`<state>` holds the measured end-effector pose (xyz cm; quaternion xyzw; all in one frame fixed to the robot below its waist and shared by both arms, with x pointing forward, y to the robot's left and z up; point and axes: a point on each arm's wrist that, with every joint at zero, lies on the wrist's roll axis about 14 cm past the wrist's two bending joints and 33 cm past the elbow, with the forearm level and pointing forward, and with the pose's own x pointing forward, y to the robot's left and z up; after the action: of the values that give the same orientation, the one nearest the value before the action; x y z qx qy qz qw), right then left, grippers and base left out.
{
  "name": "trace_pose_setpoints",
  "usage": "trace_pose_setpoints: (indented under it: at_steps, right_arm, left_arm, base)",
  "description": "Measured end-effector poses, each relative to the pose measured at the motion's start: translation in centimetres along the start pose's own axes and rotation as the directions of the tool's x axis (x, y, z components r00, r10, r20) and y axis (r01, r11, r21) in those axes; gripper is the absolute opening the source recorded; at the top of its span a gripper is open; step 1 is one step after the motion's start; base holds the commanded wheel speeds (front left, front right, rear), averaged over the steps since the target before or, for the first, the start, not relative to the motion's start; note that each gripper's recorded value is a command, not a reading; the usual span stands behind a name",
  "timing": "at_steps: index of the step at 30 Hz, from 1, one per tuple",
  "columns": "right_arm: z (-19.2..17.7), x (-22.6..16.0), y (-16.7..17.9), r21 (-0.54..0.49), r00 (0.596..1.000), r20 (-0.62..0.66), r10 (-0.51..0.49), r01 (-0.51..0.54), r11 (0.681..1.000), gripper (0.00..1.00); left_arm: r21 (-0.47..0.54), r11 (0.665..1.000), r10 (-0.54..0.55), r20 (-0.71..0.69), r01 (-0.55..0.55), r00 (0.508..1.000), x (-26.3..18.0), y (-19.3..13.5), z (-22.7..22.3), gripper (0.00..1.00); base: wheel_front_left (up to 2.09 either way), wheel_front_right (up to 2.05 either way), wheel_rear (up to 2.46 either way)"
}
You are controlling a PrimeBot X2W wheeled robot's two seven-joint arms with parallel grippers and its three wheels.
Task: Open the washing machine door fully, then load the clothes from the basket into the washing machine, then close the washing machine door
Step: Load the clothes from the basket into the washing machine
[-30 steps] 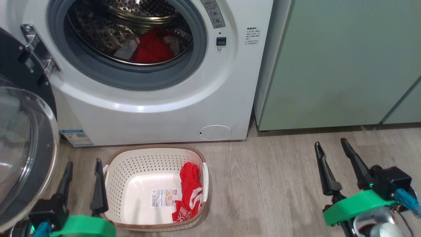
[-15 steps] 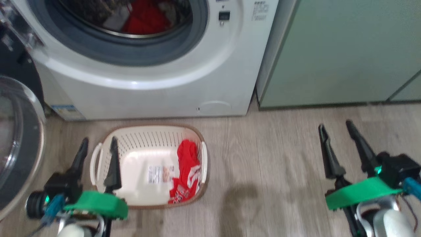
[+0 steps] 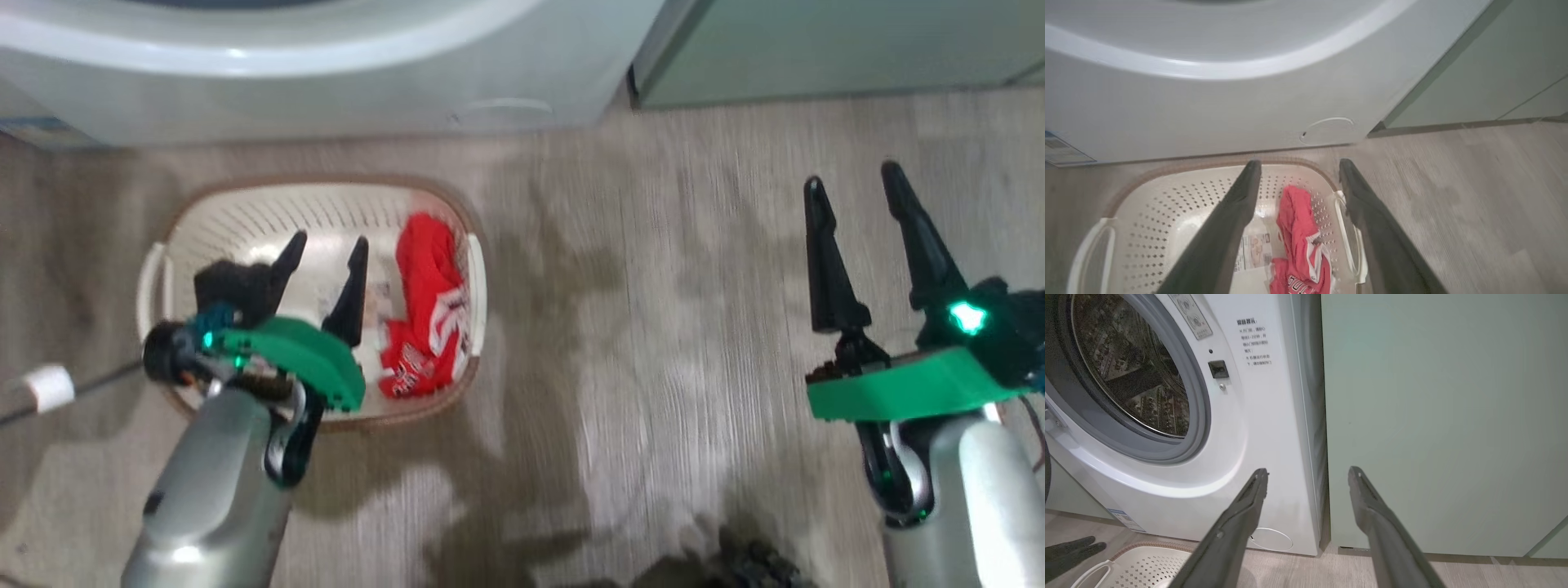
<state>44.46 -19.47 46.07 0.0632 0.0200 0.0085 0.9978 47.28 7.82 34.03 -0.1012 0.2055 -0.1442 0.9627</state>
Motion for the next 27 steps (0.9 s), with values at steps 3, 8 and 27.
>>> trace_pose_setpoints:
  at_steps: [3,8,27]
  right_arm:
    - [-1.7,0.9,-0.3,-0.003,1.0,-0.025,-0.003,0.003,1.0,1.0]
    - [-4.5,2.0,-0.8,-0.003,0.997,-0.073,-0.01,0.009,1.0,1.0]
    - [-11.9,1.7,-3.2,-0.02,0.971,-0.23,-0.062,0.059,0.998,1.0]
  left_arm:
    - [-0.031,0.999,-0.022,-0.088,0.02,0.996,2.5,-0.2,-3.0,1.0]
    - [-0.078,0.996,-0.057,-0.247,0.039,0.967,5.5,-0.5,-8.4,1.0]
    - [-0.201,0.979,-0.139,-0.612,0.016,0.779,9.1,-1.5,-22.8,1.0]
  base:
    - [0.0,0.0,0.0]
    - [0.0,0.0,0.0]
    - [0.0,0.0,0.0]
